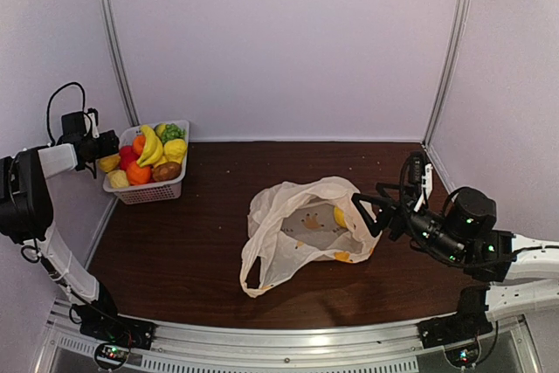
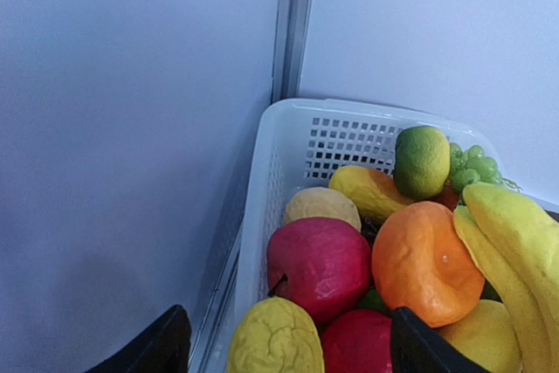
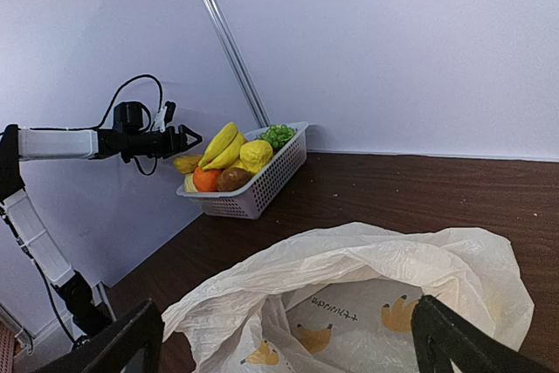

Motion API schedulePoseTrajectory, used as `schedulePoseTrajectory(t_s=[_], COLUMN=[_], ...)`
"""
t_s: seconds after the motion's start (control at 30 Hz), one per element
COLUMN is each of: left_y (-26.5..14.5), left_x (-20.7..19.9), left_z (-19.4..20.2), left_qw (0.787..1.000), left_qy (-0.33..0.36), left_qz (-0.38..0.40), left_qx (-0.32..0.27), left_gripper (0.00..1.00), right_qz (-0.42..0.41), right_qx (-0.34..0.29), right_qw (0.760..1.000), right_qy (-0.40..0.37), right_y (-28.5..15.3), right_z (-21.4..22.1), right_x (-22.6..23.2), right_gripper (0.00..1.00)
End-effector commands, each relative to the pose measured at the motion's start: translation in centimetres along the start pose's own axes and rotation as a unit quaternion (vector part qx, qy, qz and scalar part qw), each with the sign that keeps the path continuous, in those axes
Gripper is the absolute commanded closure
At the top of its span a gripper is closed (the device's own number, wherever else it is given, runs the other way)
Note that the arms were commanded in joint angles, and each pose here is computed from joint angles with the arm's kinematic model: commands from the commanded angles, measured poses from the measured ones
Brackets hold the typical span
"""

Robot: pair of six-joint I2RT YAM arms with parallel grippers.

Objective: Untie the knot of the plastic bag and take out the fruit
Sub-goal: Place the fake fruit in the bin.

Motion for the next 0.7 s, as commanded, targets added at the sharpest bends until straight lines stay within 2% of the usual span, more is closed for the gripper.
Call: schedulePoseTrajectory(t_s=[0.0,0.17,0.4,0.53,0.67], left_y=[0.0,-2.0,-7.4,-11.4,-14.2], left_x=[-0.3,-1.2,-3.2,-4.8,-7.4], left_z=[-1.0,-2.9,-6.3,-6.9,-4.9], left_qw=[1.000,0.998,0.993,0.989,0.989], left_qy=[0.003,0.006,-0.017,-0.021,-0.002], left_qz=[0.013,0.026,0.059,0.088,0.119], left_qx=[-0.017,-0.048,-0.101,-0.121,-0.094], left_gripper=[0.21,0.20,0.20,0.20,0.21], right_qz=[0.010,0.016,0.044,0.115,0.205], right_qx=[-0.002,0.001,0.024,0.060,0.118], right_qw=[1.000,1.000,0.999,0.992,0.972], right_qy=[0.000,-0.003,-0.005,0.000,-0.008], right_y=[-0.1,0.0,0.3,-0.3,-1.4], right_z=[0.2,0.3,0.2,1.0,2.7], right_x=[-0.4,-0.6,-1.0,-3.0,-5.7], right_gripper=[0.00,0.00,0.00,0.00,0.00])
Point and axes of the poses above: each gripper's point midway between its finger pads, its own y axis out along the fingers, its own x axis along the line the jaws close on, z = x × y, the point moved 4 cm from there along -y, back along the fingers, and after that the axes turned 9 degrees about -y, right-handed, at the moved point
